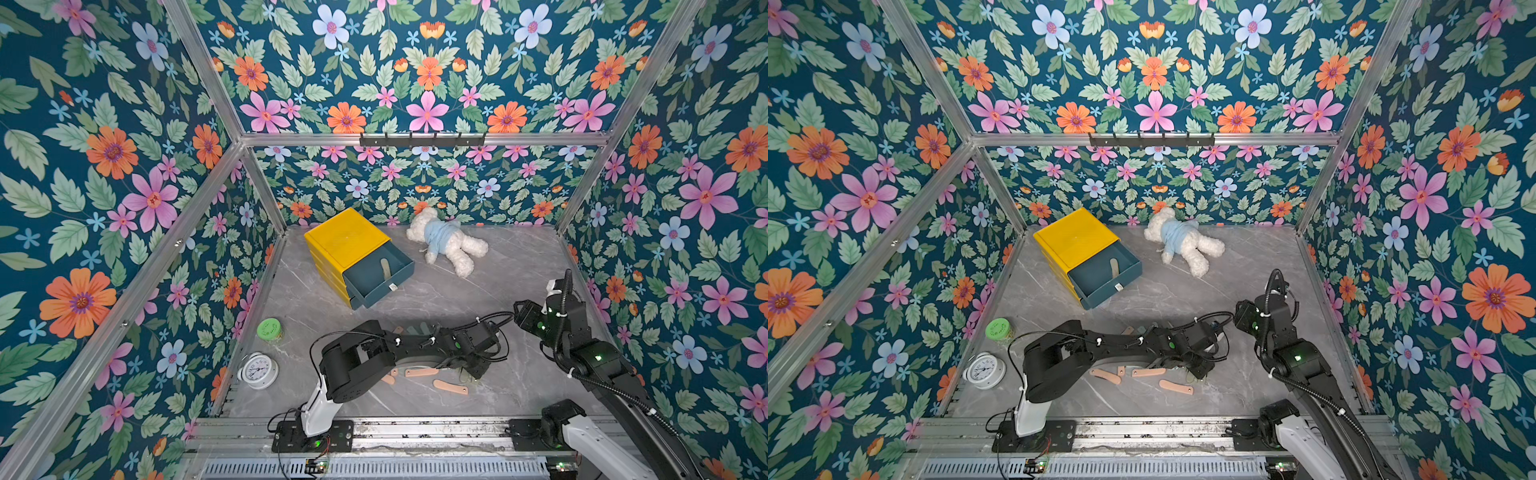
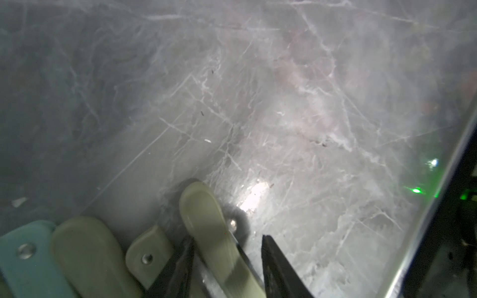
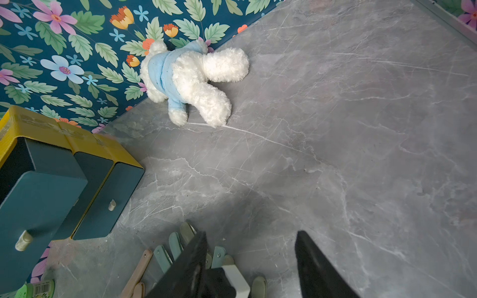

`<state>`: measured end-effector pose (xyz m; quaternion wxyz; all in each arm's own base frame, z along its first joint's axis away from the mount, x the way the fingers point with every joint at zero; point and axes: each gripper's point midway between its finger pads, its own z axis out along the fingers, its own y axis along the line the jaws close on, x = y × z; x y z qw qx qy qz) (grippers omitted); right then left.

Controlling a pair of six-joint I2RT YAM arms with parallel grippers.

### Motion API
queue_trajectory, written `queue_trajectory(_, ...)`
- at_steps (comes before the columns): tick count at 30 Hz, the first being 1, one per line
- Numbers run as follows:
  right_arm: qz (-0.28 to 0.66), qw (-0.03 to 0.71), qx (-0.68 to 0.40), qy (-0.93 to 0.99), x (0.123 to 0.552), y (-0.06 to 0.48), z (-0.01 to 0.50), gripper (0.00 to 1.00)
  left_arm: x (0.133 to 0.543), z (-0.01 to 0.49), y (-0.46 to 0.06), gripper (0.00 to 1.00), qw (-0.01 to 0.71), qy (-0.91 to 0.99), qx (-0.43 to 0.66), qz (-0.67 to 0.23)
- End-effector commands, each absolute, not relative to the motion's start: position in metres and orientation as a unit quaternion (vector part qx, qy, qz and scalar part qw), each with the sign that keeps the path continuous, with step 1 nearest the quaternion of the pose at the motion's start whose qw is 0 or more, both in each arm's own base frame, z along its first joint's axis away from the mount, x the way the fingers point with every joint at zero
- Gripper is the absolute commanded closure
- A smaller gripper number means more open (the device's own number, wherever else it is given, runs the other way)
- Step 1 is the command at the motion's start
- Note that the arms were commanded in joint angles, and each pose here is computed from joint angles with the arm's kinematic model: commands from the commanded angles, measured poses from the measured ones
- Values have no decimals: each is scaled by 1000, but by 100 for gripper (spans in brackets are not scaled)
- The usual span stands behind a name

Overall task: Place the fruit knives into the drawer by color
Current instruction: Pick up the fruit knife from the center of the board.

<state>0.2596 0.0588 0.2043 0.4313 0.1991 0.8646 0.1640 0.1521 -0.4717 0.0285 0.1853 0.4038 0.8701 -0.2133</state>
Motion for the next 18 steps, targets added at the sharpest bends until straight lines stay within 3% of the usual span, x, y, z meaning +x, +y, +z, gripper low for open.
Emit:
queue_trajectory(1, 164, 433, 203, 863, 259, 57, 205, 43, 147, 18, -461, 54, 176, 870, 428, -172)
queue_trajectory(12, 171, 436, 203, 860, 260, 59, 208, 42, 150, -17, -434, 55, 163, 876, 450, -66)
queue_trajectory(18, 173, 440, 204, 857, 260, 58, 212, 42, 145, -32, -422, 60, 154, 873, 462, -32)
